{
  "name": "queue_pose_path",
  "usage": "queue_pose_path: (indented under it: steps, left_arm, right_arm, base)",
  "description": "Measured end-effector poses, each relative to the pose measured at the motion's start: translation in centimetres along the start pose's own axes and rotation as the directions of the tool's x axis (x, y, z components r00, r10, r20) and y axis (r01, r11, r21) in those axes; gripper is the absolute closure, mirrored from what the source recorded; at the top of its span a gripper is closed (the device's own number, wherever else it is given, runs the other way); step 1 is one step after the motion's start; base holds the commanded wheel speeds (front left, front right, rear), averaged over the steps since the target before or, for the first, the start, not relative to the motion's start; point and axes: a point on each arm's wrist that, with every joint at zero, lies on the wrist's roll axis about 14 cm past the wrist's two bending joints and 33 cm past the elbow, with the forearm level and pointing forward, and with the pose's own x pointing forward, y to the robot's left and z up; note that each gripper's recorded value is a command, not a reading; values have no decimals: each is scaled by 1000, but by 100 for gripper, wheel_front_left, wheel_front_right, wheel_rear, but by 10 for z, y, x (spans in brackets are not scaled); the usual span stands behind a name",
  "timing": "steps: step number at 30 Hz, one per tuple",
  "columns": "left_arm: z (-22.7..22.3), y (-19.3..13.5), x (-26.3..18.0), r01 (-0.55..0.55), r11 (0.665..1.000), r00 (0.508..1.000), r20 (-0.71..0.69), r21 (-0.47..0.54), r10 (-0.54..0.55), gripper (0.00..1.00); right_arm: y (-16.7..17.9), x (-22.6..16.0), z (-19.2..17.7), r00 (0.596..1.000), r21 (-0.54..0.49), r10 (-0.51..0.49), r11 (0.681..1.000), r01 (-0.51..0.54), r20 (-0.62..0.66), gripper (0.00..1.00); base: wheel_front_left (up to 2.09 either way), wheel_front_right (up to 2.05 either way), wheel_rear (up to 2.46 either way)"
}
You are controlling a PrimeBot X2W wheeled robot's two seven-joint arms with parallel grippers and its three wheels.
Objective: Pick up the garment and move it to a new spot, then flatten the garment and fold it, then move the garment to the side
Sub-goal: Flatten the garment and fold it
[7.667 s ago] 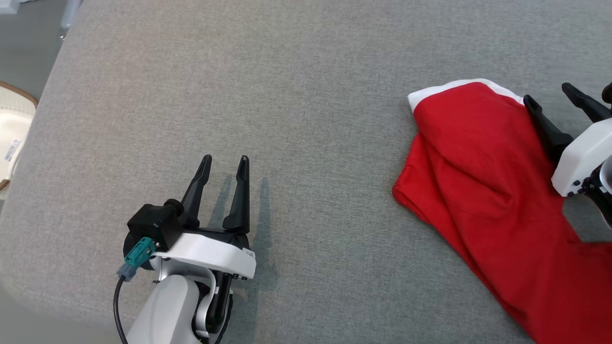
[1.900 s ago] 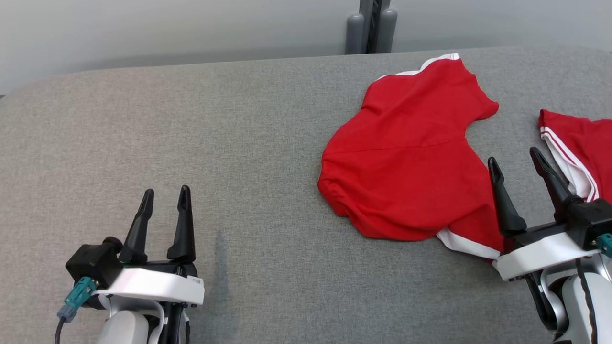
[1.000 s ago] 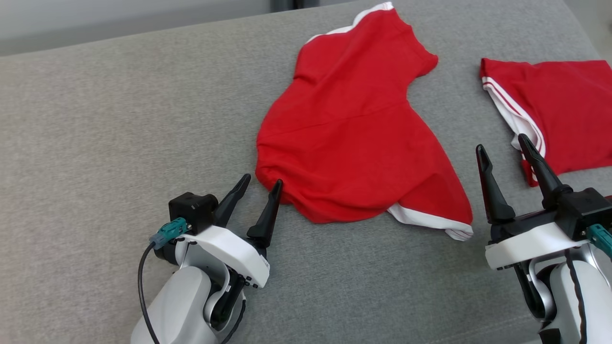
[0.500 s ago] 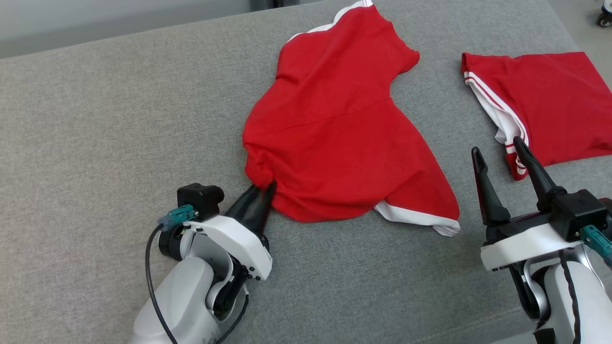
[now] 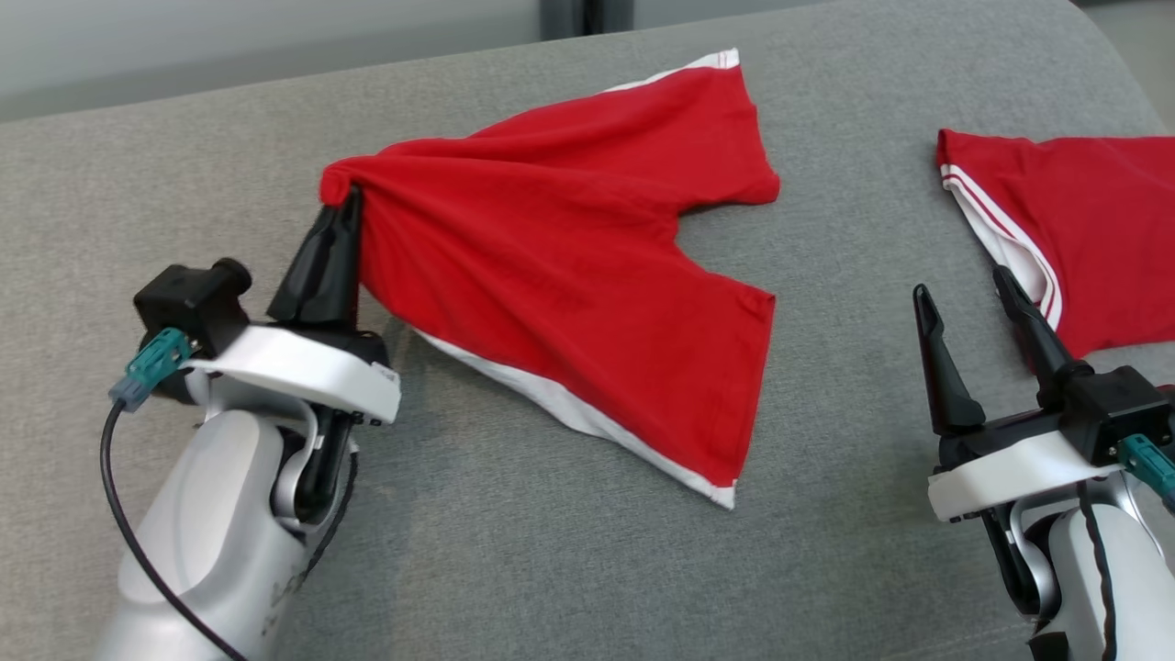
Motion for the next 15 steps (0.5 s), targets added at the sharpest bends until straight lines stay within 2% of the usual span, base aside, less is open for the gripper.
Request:
queue_pose_path:
  steps: [3,6,7,8,12,15]
  left_arm:
    - [-1,16,-12,-42,997,999,-15,65,43,100]
    - [-20,27,-24,-69,990,992,-100,122,82,100]
    - [-29,28,-27,-62,987,987,-138,146,83,39]
    - [-38,31,-31,-66,985,979,-179,161,95,0]
    - [-60,33,-42,-56,980,957,-269,193,108,0]
    - [-55,43,-42,-100,973,958,-243,208,150,0]
  right_arm:
    - [7,2,0,1000,0,19,1000,-19,2,0]
    - [14,4,-1,999,5,35,999,-35,0,0]
    - [15,4,-2,999,6,39,999,-39,-2,0]
    - [16,5,-2,999,7,43,999,-43,-4,0]
    - [20,6,-4,999,9,53,999,-53,-7,0]
    - [24,7,-5,998,12,62,998,-62,-10,0]
  base:
    - [0,0,0]
    - [0,0,0]
    - [0,0,0]
    - [0,0,0]
    - [0,0,0]
    - [0,0,0]
